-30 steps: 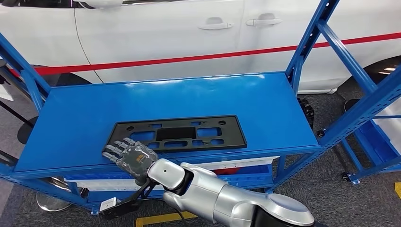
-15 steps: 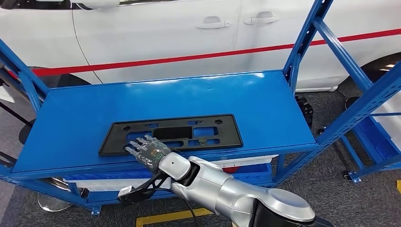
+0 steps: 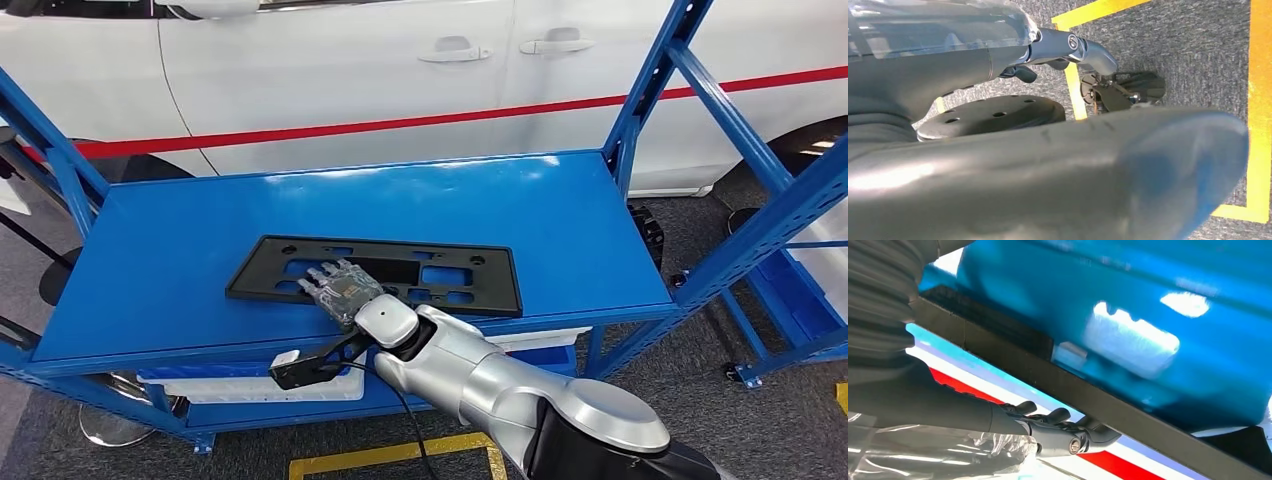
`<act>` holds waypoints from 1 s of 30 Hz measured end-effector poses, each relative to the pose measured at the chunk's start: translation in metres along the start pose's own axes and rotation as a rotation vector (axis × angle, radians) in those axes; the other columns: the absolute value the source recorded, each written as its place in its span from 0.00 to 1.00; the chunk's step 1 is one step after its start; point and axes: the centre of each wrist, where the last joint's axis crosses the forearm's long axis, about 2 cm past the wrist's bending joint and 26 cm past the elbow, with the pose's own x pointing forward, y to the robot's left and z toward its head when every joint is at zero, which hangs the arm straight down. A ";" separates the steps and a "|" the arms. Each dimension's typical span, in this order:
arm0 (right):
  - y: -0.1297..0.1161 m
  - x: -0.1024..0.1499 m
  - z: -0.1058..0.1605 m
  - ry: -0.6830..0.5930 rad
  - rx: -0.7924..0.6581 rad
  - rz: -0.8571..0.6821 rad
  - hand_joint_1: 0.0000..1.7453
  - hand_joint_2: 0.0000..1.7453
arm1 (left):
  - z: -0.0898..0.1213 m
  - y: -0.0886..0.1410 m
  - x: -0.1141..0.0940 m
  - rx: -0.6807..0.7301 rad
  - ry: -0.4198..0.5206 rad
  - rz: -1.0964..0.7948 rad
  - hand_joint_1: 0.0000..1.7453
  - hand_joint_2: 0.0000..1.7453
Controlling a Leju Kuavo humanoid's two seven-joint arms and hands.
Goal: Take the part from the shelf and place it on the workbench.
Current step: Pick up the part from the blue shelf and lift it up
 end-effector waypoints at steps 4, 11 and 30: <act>-0.001 -0.011 -0.001 0.033 0.009 0.000 0.00 1.00 | 0.000 0.000 0.001 -0.002 -0.001 -0.004 0.00 0.00; -0.001 -0.019 -0.001 0.062 0.032 0.010 0.00 1.00 | 0.000 -0.001 0.000 -0.008 0.000 -0.018 0.00 0.00; -0.013 -0.033 -0.003 0.087 0.052 0.036 0.00 1.00 | 0.000 -0.004 0.004 -0.030 -0.009 -0.040 0.00 0.00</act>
